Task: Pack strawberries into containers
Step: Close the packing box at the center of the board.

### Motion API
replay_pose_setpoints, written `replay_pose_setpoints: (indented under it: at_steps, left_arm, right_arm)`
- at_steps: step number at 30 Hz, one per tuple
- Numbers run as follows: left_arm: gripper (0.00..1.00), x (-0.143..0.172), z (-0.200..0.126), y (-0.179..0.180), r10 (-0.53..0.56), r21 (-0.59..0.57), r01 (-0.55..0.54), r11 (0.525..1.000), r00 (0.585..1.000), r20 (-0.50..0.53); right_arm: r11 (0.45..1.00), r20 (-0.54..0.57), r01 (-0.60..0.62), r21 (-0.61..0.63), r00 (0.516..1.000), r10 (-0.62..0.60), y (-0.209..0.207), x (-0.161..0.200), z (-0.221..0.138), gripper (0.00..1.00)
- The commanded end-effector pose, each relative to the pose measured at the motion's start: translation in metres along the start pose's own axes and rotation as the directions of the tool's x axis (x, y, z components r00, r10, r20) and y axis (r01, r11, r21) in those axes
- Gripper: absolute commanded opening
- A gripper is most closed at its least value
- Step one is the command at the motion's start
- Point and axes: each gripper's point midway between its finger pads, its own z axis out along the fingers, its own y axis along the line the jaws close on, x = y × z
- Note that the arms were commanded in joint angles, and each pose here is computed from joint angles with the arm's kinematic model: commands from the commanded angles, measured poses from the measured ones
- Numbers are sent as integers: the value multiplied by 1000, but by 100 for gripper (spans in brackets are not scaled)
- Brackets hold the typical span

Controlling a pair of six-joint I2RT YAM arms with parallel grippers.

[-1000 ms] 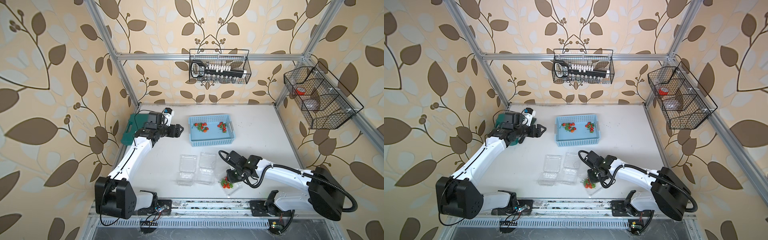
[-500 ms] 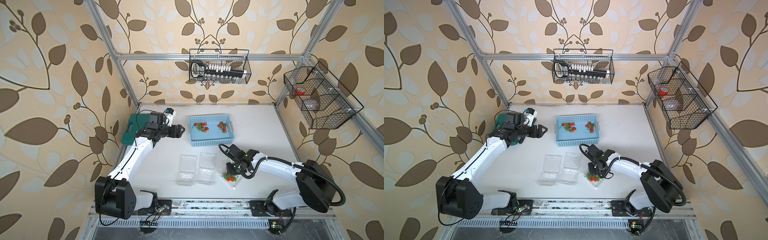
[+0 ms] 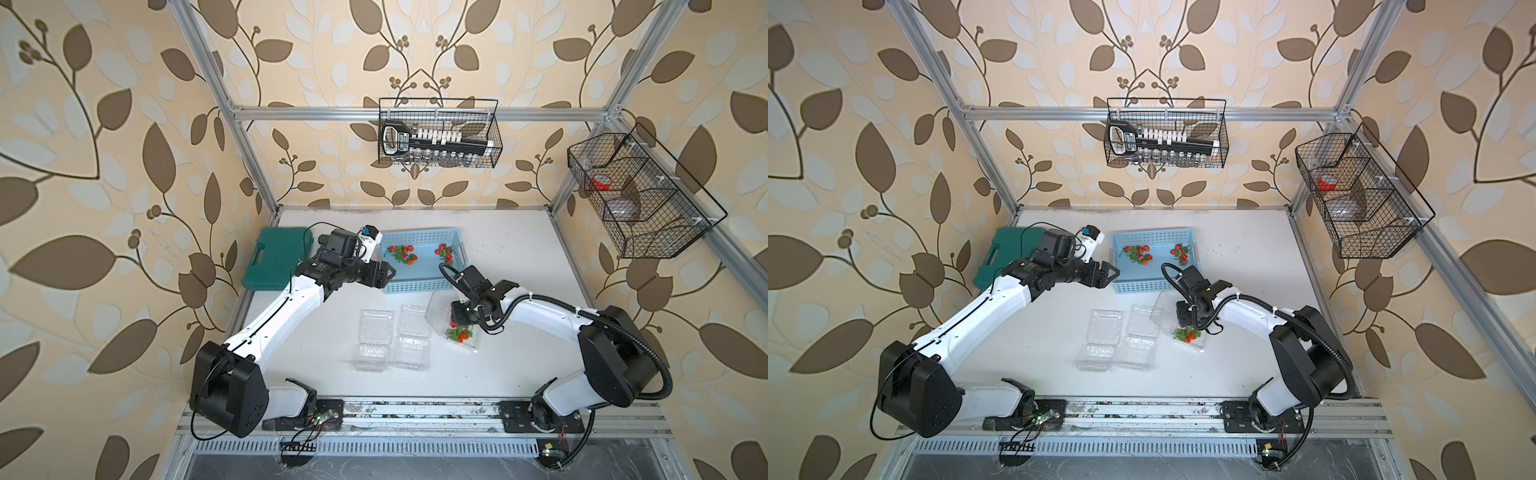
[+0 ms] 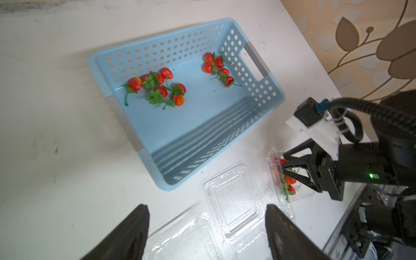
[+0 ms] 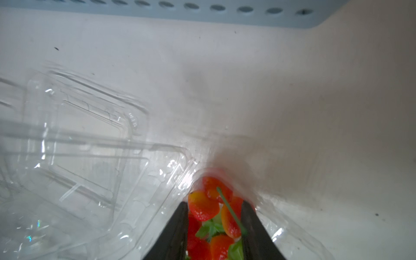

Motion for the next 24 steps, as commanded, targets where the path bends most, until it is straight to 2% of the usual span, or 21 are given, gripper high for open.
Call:
replay_pose_setpoints:
  at_steps: [1, 6, 11, 17, 24]
  left_arm:
    - [82, 0, -3, -11, -52, 30, 51, 998, 998, 20]
    - [81, 32, 2, -21, -83, 27, 84, 996, 996, -21]
    - [80, 62, 4, -25, -118, -7, 118, 993, 992, -48]
    - [80, 65, 17, -54, -93, 33, 95, 995, 994, -49]
    - [80, 80, 48, -81, -53, 81, 63, 995, 992, -115]
  right_arm:
    - [1000, 49, 24, -14, 999, -24, 1, -11, -17, 41]
    - [1000, 96, -10, -23, 995, 12, -8, -11, -43, 42]
    - [989, 113, -128, -71, 984, 135, -36, -3, -53, 42]
    - [956, 114, -244, -161, 958, 263, -55, 5, -49, 42]
    - [916, 87, -313, -249, 935, 343, -58, 13, -42, 42]
